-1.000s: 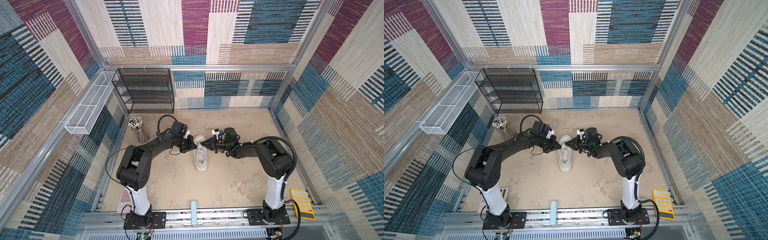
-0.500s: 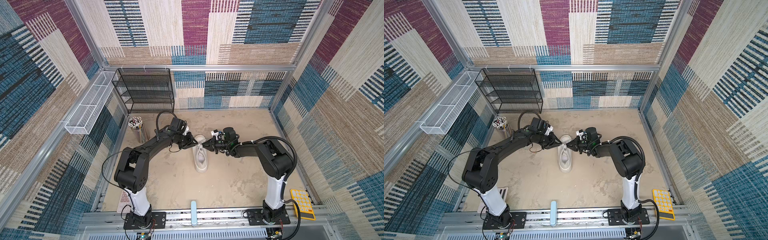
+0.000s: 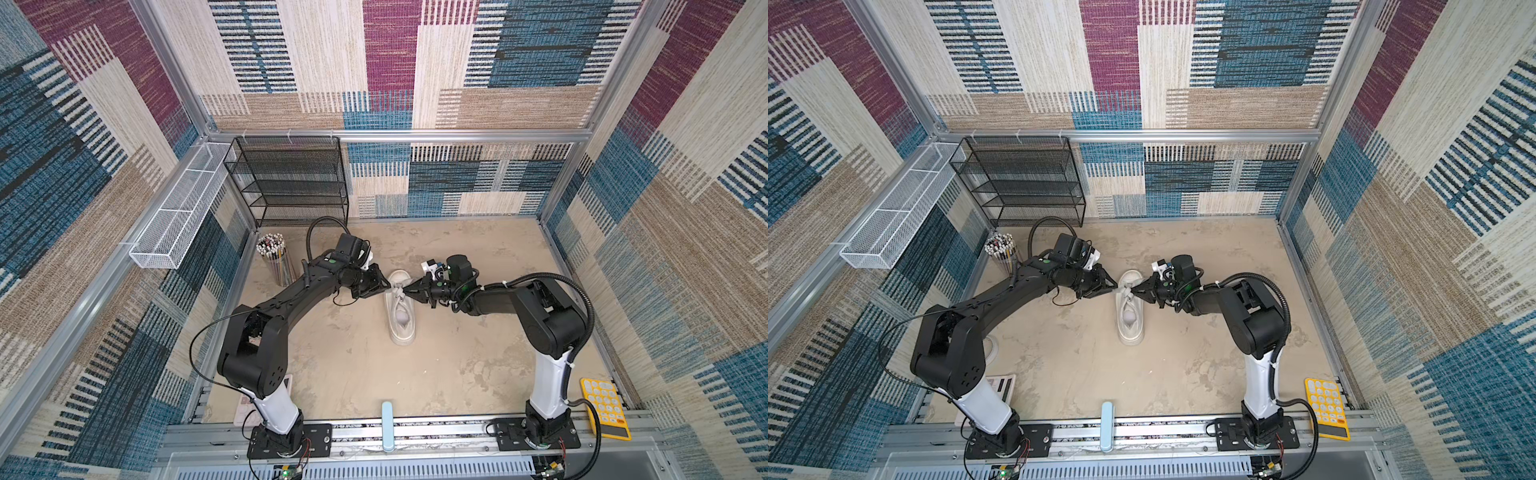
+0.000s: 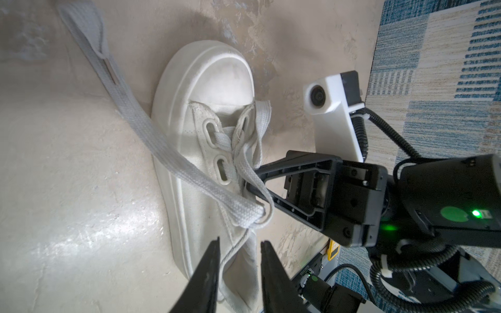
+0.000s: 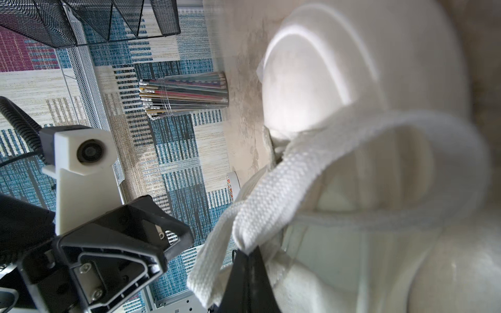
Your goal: Tie the shoes
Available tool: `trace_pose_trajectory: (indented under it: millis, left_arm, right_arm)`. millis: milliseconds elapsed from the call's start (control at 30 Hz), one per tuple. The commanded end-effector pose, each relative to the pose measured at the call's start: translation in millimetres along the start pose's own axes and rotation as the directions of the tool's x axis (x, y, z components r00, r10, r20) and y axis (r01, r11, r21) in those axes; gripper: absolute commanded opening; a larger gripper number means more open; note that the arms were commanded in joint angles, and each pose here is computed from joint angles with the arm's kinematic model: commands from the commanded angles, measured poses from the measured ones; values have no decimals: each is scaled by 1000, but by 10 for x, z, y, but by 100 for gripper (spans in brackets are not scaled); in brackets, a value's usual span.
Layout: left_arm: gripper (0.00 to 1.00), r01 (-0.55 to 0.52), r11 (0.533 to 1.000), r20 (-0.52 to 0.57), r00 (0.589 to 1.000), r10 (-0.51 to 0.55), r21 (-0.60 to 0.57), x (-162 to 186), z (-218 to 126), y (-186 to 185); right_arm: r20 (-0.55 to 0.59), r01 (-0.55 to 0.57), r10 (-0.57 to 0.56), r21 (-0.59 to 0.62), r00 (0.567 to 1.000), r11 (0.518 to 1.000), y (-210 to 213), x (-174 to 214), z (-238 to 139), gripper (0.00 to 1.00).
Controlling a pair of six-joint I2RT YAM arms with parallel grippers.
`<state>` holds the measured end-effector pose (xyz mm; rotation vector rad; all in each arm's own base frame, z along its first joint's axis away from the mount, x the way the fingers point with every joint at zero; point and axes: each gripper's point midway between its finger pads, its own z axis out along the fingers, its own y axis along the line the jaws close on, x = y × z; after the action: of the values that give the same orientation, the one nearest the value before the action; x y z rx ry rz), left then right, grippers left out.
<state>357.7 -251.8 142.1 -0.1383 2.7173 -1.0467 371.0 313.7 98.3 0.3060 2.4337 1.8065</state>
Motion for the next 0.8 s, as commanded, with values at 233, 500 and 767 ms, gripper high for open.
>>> trace_pose_trajectory:
  millis: [233, 500, 767]
  left_arm:
    - [27, -20, 997, -100, 995, 28, 78, 325, 159, -187]
    - [29, -11, 997, -114, 993, 20, 81, 372, 248, -171]
    - [30, 13, 996, -112, 994, -3, 88, 339, 371, -147]
  right_arm:
    - [-26, 13, -14, -40, 1000, 999, 94, 28, 3, 0]
    - [-26, 12, -13, -40, 1000, 999, 88, 39, -3, 0]
    - [-27, 12, -13, -42, 1000, 999, 93, 40, -3, 0]
